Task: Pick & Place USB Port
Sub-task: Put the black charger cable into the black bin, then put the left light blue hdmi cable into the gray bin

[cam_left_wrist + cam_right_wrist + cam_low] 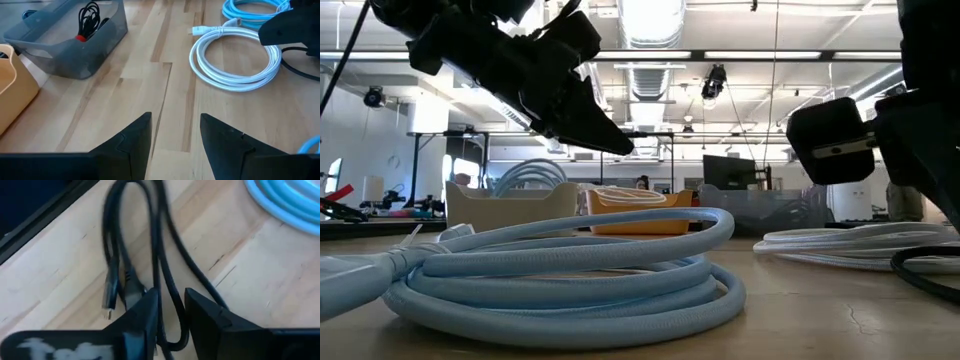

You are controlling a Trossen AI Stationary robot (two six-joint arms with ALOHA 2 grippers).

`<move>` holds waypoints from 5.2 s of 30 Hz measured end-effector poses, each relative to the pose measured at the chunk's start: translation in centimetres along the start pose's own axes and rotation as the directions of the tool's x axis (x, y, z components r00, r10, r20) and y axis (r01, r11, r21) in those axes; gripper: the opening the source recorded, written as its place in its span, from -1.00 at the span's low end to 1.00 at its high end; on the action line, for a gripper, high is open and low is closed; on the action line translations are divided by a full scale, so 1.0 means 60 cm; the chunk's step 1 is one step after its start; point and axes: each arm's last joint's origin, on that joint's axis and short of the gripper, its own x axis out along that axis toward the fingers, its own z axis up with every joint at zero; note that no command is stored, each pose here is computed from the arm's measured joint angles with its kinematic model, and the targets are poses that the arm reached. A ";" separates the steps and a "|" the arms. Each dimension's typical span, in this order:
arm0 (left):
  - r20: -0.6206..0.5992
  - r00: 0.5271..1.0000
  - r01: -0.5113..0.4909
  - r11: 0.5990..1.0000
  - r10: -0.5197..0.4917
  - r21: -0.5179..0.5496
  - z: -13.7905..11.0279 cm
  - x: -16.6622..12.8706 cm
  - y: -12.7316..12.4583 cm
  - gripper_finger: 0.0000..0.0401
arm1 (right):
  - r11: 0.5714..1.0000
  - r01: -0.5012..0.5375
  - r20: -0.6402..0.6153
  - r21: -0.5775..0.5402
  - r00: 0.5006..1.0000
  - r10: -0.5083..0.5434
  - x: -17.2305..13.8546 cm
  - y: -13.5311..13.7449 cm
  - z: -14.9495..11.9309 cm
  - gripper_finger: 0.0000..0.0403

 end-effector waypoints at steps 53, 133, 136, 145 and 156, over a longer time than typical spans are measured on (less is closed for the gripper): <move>0.008 1.000 0.001 1.000 -0.001 -0.004 0.001 0.000 0.000 -0.14 | 0.467 0.883 -0.519 0.046 0.421 -0.744 -0.378 -0.190 -0.172 -0.94; -0.265 0.885 0.388 0.921 -0.384 -0.040 -0.079 0.067 -0.093 -0.19 | 0.464 0.820 -0.335 0.334 0.564 -0.755 -0.299 -0.173 -0.108 -0.44; -0.264 0.888 0.386 0.922 -0.377 -0.020 -0.079 0.068 -0.092 -0.37 | 0.464 0.820 -0.335 0.334 0.564 -0.755 -0.299 -0.174 -0.108 -0.44; -0.229 0.950 0.237 0.968 -0.213 0.085 -0.072 0.071 -0.077 -0.90 | 0.473 0.813 -0.328 0.339 0.573 -0.751 -0.299 -0.173 -0.108 -0.51; -0.066 0.963 -0.242 0.945 0.262 0.220 0.005 0.001 -0.026 -0.87 | 0.537 0.759 -0.282 0.368 0.641 -0.714 -0.296 -0.172 -0.105 -0.57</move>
